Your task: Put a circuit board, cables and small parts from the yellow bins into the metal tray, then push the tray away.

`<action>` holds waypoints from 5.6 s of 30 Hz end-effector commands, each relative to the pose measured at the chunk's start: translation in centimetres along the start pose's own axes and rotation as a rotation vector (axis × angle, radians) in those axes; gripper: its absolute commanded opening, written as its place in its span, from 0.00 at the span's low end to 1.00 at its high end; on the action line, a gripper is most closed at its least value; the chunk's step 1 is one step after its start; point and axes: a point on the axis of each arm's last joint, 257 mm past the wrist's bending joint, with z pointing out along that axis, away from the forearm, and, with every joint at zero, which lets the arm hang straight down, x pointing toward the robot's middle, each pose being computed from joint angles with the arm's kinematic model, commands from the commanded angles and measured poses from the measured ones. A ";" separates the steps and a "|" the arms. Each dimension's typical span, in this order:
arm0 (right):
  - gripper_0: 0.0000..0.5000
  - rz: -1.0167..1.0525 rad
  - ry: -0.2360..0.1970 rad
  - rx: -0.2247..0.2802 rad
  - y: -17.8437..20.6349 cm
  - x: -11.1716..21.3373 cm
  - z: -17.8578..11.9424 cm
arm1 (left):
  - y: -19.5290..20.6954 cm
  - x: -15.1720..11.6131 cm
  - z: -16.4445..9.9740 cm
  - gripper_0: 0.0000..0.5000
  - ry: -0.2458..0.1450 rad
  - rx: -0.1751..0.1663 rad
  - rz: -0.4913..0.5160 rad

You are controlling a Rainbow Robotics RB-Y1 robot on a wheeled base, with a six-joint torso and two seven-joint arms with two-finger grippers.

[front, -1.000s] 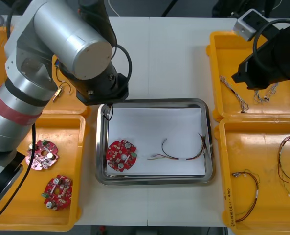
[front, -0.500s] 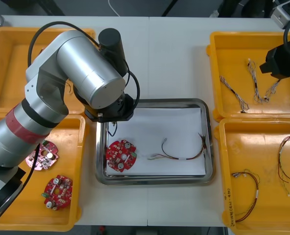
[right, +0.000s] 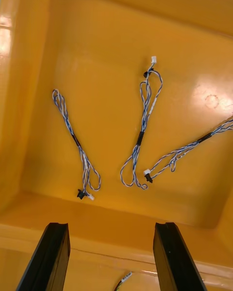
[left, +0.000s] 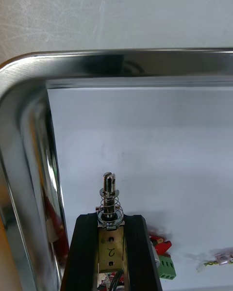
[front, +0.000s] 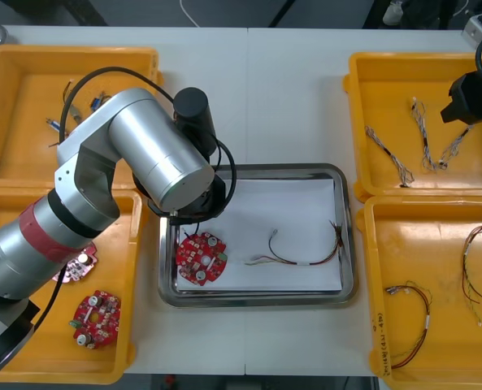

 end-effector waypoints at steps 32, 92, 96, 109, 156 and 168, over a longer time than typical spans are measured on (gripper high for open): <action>1.00 0.349 0.054 0.014 -6.8 -4.2 0.0 | -1.2 -1.8 1.4 1.00 -0.055 0.040 -0.108; 1.00 0.957 0.086 0.110 -11.9 -2.9 7.8 | 28.0 -16.3 -8.4 1.00 -0.081 -0.184 -0.808; 1.00 0.984 0.093 0.113 -12.1 -1.9 8.6 | 28.5 -17.7 -7.4 1.00 -0.111 -0.170 -0.813; 1.00 1.027 0.095 0.098 -13.3 -0.4 9.3 | 29.7 -20.2 -5.4 1.00 -0.191 -0.146 -0.808; 1.00 1.128 0.045 0.036 -10.0 -0.5 14.3 | 31.0 -21.6 -0.3 0.00 -0.270 -0.126 -0.760; 1.00 1.139 0.069 0.033 -9.1 0.5 15.4 | 29.4 -21.7 -7.3 0.00 -0.232 -0.127 -0.728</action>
